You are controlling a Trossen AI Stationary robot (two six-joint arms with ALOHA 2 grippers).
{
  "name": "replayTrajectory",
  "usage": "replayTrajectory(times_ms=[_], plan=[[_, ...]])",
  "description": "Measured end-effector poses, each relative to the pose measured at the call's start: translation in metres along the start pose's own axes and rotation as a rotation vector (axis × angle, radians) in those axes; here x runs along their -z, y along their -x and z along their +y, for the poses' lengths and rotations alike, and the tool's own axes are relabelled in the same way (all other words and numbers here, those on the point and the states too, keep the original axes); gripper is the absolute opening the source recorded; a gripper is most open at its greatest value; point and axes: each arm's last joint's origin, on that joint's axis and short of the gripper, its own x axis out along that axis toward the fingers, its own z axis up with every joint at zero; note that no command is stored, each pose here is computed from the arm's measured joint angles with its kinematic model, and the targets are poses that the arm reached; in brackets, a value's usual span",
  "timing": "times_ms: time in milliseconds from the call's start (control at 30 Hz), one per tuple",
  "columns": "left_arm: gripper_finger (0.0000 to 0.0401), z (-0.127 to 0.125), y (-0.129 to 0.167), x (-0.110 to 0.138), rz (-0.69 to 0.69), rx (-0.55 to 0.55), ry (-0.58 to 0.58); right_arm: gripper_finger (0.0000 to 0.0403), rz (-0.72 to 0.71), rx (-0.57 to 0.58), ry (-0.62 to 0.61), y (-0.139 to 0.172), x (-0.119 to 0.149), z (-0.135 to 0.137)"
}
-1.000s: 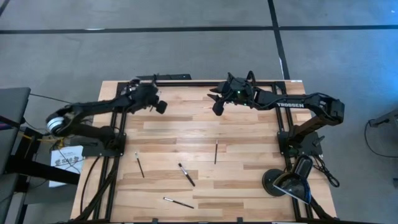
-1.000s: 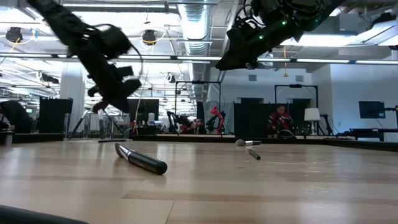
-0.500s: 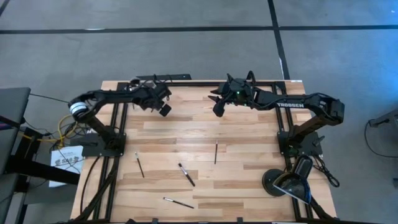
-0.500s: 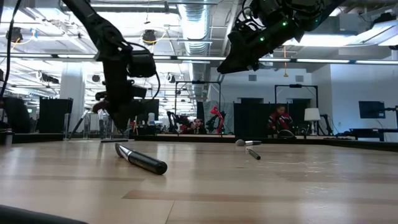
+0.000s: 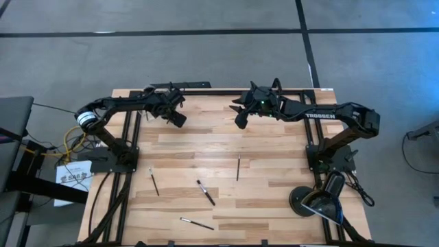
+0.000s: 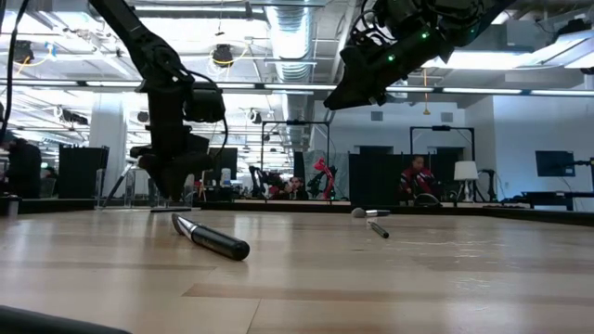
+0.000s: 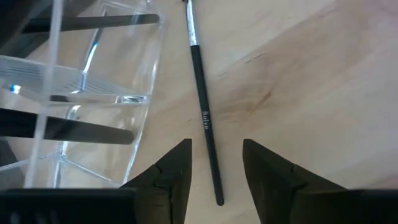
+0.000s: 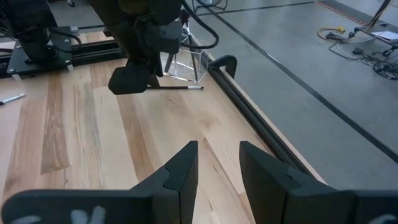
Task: Put items in baskets/containers
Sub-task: Put the eyeshadow brush into the transparent bin
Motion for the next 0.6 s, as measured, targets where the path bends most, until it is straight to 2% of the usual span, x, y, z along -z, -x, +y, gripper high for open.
replayTrajectory(times_ms=[133, 300, 600], plan=[[0.0134, 0.001, -0.001, 0.001, 0.000, -0.006, 0.004, 0.0107, 0.003, 0.000, 0.000, 0.000, 0.000, 0.000], [0.0128, 0.001, -0.011, 0.015, 0.025, -0.010, -0.003, 0.0107, 0.004, -0.001, 0.000, 0.000, 0.000, 0.000], [0.0108, 0.001, -0.020, 0.023, 0.007, 0.064, 0.016, 0.0107, -0.004, 0.000, -0.001, 0.000, 0.000, 0.000]])
